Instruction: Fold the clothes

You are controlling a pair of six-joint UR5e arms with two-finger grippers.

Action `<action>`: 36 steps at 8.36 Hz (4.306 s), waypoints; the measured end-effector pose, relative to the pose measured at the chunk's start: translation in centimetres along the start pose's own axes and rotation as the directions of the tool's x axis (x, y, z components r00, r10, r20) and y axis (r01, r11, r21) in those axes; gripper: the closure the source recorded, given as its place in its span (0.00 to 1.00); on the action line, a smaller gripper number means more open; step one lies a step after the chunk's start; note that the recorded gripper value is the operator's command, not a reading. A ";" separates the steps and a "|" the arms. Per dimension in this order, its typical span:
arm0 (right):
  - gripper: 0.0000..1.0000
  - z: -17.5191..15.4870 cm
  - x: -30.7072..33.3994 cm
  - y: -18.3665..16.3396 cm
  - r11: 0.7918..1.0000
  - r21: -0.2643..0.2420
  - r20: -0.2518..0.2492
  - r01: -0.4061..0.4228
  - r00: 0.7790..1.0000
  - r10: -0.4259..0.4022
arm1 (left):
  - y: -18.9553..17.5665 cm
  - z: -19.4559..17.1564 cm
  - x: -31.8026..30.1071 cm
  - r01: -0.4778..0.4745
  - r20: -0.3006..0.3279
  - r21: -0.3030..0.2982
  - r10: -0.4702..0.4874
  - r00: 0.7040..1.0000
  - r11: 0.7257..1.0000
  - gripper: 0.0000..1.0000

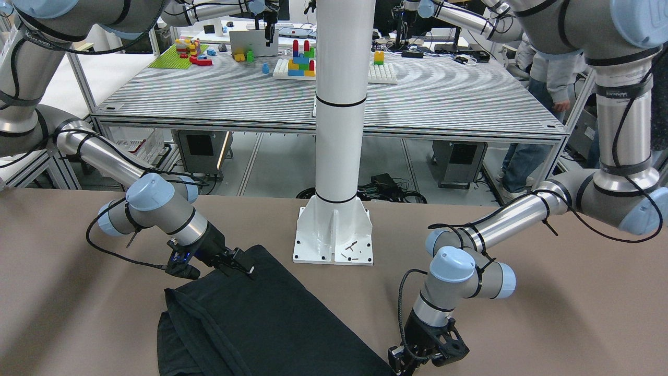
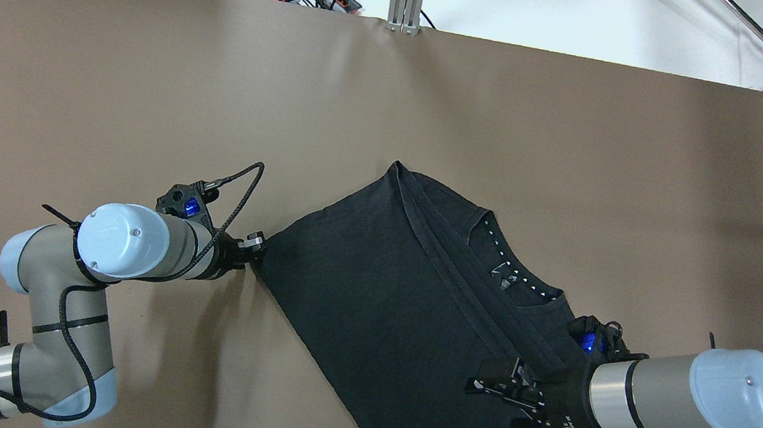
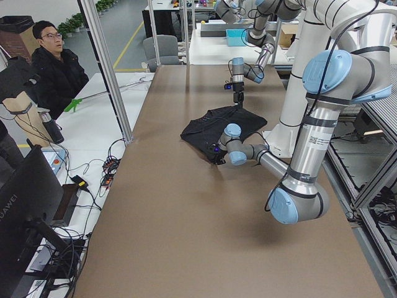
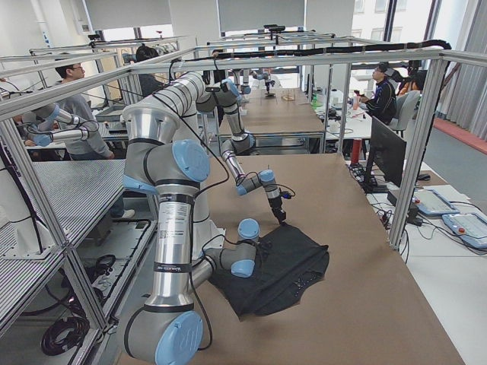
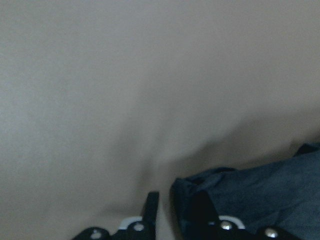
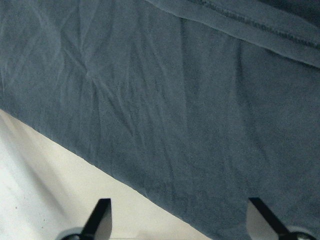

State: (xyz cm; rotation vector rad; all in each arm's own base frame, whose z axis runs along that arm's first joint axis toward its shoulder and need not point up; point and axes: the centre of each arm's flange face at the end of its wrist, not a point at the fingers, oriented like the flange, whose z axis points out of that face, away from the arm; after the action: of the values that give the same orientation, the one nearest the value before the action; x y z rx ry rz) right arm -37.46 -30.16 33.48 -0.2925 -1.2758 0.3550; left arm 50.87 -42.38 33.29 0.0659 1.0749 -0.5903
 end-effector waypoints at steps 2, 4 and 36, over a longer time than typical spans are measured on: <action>0.05 0.0 0.0 0.0 1.000 0.000 0.001 0.000 1.000 0.000 | -0.3 -0.3 0.3 -0.001 -0.007 0.001 0.001 1.000 1.000 1.00; 0.05 -0.1 0.1 -0.1 1.000 0.003 0.000 -0.001 1.000 0.001 | -1.1 -0.8 0.6 -0.004 -0.013 0.006 0.004 1.000 1.000 1.00; 0.84 17.0 -13.9 4.7 0.558 -0.069 -0.640 0.827 0.392 -0.661 | -25.0 2.3 12.1 -0.252 0.002 0.219 0.258 0.966 0.943 0.06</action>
State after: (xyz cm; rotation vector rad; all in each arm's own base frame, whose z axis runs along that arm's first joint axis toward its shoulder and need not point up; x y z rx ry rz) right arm -57.73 -31.35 23.96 0.4224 -0.5743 -0.3728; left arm 44.72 -69.39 29.94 0.4008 1.0046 -0.4707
